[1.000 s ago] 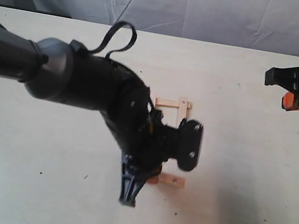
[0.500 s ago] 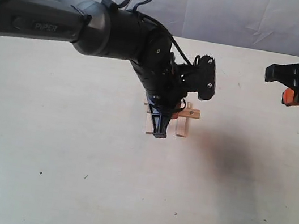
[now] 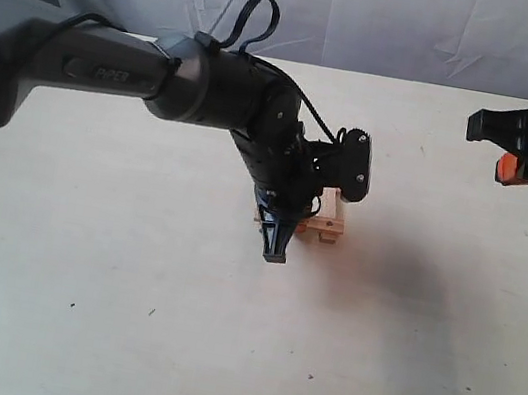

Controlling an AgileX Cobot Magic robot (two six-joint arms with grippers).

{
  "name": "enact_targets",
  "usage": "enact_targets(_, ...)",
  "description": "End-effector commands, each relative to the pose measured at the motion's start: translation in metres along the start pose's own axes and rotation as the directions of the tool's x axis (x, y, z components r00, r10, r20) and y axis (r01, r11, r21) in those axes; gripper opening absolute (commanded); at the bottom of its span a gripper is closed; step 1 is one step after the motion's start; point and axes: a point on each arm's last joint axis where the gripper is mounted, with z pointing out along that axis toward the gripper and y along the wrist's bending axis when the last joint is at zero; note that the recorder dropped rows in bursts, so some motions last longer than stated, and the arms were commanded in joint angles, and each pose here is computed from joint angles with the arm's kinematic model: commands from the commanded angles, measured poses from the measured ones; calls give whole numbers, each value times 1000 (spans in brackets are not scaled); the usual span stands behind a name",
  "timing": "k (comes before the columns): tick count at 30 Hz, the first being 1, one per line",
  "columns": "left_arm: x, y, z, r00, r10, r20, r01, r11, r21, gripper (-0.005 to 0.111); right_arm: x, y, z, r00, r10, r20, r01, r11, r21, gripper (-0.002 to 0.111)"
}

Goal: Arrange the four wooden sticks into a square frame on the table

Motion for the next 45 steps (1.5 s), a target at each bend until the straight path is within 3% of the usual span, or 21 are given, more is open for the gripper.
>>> enact_targets(1, -2, 1, -2, 999, -48, 10, 48, 999, 4, 10, -2, -1, -3, 999, 10, 31, -10, 1000, -5, 5)
enact_targets(6, 0, 1, -8, 999, -28, -17, 28, 1000, 15, 45, -2, -1, -3, 999, 10, 35, -10, 1000, -4, 38)
enact_targets(8, -7, 6, -33, 998, -61, -7, 60, 998, -35, 46, -4, 0, -3, 999, 25, 48, -24, 1000, -16, 43)
enact_targets(11, -14, 15, -89, 962, -268, 51, 272, 954, -123, 36, -2, 1, -4, 999, 25, 39, -24, 1000, -17, 36)
enact_targets(15, 9, 18, -163, 819, -574, 28, 570, 805, -166, 10, 4, 1, -21, 1000, -20, 20, 20, 1000, 0, 7)
enact_targets(16, 26, 14, -192, 714, -699, 44, 694, 698, -178, 0, 12, 0, -38, 998, -50, 27, 49, 999, 17, 0)
enact_targets(19, 50, -2, -234, 608, -781, 144, 790, 579, -202, 0, 32, -1, -69, 989, -75, 126, 72, 997, 27, 0)
enact_targets(22, 82, -60, -303, 493, -738, 461, 866, 468, -176, 0, 83, -3, -111, 931, -181, 318, 175, 983, 47, 0)
enact_targets(23, 88, -74, -317, 469, -701, 537, 871, 466, -153, 0, 96, -4, -119, 913, -199, 356, 193, 980, 54, 0)
enact_targets(24, 103, -104, -339, 428, -601, 675, 870, 476, -128, 0, 121, -5, -133, 871, -214, 441, 212, 976, 55, 0)
enact_targets(25, 110, -117, -346, 419, -555, 719, 865, 484, -131, 0, 132, -5, -141, 843, -215, 493, 216, 975, 54, 0)
enact_targets(26, 128, -146, -355, 406, -445, 798, 852, 499, -155, 0, 153, -7, -149, 782, -209, 588, 219, 974, 55, 0)
enact_targets(29, 166, -196, -343, 429, -296, 853, 826, 512, -238, 0, 189, -13, -149, 629, -197, 752, 212, 974, 78, 0)
enact_targets(31, 181, -212, -327, 452, -296, 841, 820, 508, -262, 0, 204, -16, -144, 591, -194, 783, 213, 974, 81, 0)
enact_targets(35, 194, -226, -322, 471, -358, 807, 831, 486, -270, 0, 212, -17, -147, 553, -192, 811, 215, 973, 83, 0)
enact_targets(45, 195, -227, -323, 469, -357, 808, 832, 484, -270, 0, 212, -17, -147, 553, -192, 811, 215, 973, 83, 0)
